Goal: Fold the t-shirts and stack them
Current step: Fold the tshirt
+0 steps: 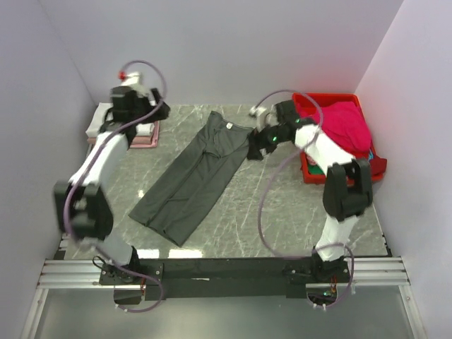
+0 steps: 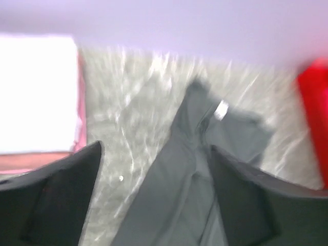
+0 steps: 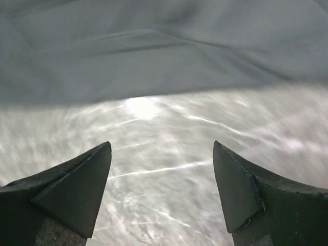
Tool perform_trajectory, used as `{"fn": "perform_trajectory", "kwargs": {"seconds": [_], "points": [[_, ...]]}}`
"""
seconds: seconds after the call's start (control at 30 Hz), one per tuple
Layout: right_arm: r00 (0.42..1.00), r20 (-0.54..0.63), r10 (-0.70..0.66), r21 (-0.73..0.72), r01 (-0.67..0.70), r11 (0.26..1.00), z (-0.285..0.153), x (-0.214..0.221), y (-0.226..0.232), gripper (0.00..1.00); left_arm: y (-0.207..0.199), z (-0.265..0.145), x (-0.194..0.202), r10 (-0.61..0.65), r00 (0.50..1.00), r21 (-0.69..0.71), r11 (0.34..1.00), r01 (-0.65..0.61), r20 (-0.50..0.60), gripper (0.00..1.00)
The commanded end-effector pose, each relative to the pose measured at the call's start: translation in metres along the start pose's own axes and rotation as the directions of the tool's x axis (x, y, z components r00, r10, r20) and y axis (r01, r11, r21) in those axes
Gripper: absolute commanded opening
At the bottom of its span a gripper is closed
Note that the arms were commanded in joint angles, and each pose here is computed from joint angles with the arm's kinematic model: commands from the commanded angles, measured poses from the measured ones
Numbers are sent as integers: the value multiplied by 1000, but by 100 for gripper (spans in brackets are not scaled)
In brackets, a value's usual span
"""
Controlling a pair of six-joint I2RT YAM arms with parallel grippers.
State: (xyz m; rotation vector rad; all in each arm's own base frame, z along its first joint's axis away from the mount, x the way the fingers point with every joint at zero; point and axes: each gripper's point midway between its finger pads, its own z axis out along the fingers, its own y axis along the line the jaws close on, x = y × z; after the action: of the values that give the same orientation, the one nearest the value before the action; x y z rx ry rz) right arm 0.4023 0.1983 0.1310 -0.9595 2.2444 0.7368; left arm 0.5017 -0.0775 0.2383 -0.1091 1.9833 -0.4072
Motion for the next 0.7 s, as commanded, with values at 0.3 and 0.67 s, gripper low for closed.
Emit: {"fn": "perform_trajectory", "kwargs": {"seconds": [0.3, 0.67], "points": [[320, 218, -922, -347, 908, 233, 76, 89, 265, 88, 78, -162, 57, -262, 959, -220, 935, 279, 104, 93], [195, 150, -969, -147, 974, 173, 150, 90, 317, 83, 106, -215, 104, -446, 876, -462, 748, 477, 184, 93]]}}
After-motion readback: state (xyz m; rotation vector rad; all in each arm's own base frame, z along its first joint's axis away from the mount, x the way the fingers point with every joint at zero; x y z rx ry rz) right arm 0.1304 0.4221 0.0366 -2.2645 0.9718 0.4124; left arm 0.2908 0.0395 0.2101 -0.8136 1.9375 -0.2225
